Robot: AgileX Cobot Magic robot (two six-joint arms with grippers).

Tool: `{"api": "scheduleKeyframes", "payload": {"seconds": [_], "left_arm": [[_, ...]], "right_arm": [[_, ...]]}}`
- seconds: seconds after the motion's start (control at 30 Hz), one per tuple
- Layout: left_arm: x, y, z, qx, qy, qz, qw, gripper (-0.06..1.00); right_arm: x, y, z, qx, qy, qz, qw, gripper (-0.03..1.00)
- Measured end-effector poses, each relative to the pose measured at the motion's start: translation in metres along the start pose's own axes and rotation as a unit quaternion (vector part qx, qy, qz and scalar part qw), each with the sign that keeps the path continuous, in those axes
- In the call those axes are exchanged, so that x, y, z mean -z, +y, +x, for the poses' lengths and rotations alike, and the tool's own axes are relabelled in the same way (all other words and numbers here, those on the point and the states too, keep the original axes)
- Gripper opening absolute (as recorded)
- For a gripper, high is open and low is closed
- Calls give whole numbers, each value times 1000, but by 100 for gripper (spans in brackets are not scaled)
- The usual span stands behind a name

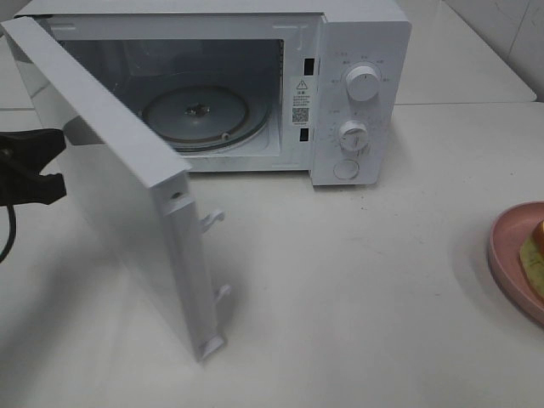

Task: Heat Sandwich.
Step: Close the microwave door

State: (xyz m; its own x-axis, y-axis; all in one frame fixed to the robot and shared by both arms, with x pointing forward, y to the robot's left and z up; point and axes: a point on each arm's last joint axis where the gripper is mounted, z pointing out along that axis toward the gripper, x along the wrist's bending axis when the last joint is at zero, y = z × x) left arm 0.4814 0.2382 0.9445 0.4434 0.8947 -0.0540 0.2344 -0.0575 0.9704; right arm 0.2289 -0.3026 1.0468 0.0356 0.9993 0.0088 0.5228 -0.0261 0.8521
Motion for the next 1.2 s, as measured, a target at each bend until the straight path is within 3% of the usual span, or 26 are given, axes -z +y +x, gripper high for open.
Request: {"api": "scheduleKeyframes", "payload": {"seconds": [0.1,0.67,1.2], "left_arm": [[-9,0,-12,-16,-23,0,1000,0],[-47,4,-49,-14,-49,-11,999,0],[-82,7,-82,-16,-41,-11,999,0]], "right_arm": [[0,0,0,0,0,0,1000,77],[0,0,0,0,0,0,1000,77],[0,0,0,0,0,0,1000,77]]}}
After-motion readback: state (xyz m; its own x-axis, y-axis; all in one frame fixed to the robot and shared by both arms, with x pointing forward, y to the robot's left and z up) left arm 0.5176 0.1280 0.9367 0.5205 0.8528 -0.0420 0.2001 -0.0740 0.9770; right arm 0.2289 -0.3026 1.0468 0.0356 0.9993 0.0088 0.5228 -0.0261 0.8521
